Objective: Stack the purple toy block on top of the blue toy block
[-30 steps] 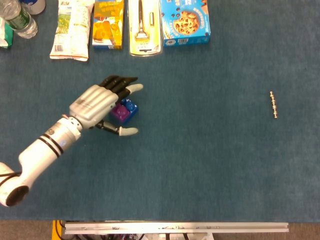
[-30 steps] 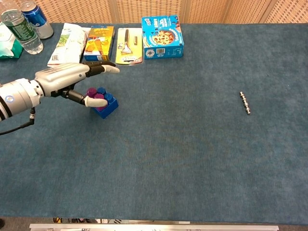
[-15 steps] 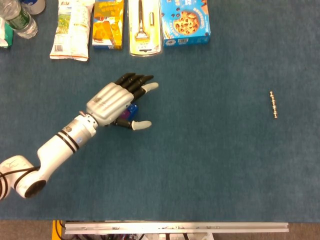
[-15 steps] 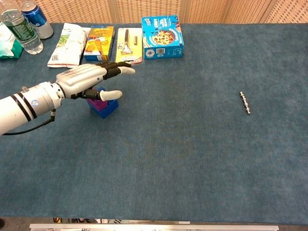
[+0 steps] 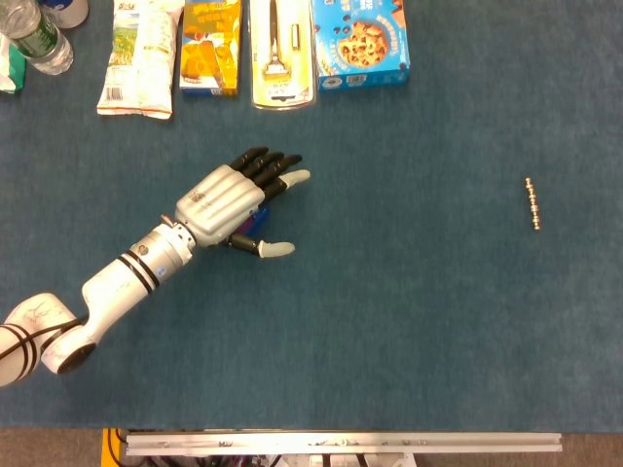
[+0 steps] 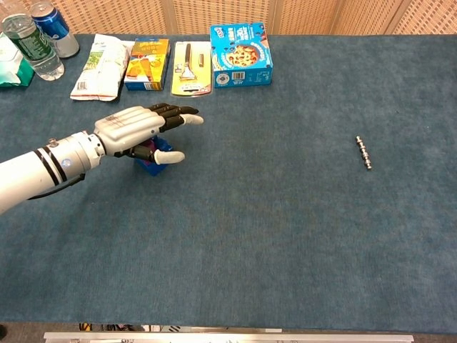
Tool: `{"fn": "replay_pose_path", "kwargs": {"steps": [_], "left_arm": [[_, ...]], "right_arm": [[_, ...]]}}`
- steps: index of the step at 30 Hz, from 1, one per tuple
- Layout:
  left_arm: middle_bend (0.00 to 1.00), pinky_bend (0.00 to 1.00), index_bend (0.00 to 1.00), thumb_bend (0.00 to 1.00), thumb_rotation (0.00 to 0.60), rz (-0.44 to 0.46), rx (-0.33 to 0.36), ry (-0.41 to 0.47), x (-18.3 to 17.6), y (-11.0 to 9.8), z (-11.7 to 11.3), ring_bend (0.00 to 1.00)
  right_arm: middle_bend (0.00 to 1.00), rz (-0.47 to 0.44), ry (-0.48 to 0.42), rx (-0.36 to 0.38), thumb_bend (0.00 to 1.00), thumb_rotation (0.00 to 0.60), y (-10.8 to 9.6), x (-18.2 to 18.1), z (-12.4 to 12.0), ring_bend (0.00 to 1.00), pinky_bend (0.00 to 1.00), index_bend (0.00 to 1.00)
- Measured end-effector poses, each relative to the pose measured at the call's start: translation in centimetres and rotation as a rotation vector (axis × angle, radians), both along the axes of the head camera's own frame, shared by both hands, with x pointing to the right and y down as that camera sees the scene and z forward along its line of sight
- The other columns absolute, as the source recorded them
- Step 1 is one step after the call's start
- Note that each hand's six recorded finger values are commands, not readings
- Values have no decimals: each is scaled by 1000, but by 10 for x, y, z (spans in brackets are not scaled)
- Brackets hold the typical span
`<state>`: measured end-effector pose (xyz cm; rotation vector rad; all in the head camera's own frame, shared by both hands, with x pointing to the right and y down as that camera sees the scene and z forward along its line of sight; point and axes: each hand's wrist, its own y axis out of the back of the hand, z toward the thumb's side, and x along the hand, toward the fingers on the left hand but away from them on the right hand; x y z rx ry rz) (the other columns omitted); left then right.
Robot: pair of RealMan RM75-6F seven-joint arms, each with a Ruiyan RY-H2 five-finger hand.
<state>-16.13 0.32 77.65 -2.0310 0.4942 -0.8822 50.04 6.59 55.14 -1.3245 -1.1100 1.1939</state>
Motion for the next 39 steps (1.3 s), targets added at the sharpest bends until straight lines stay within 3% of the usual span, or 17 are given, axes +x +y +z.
{"fn": "replay_pose_path", "kwargs": {"steps": [28,39], "left_arm": [[0,0,0,0,0,-49,-8,9,-15,14,20,0],[0,0,0,0,0,-73,6,63,-14,6,5,0]], "right_arm": [[438,3,4,3,348,600,1,-1,-1,346,389,339],[438,-1,3,5,348,600,1,-1,-2,346,389,339]]}}
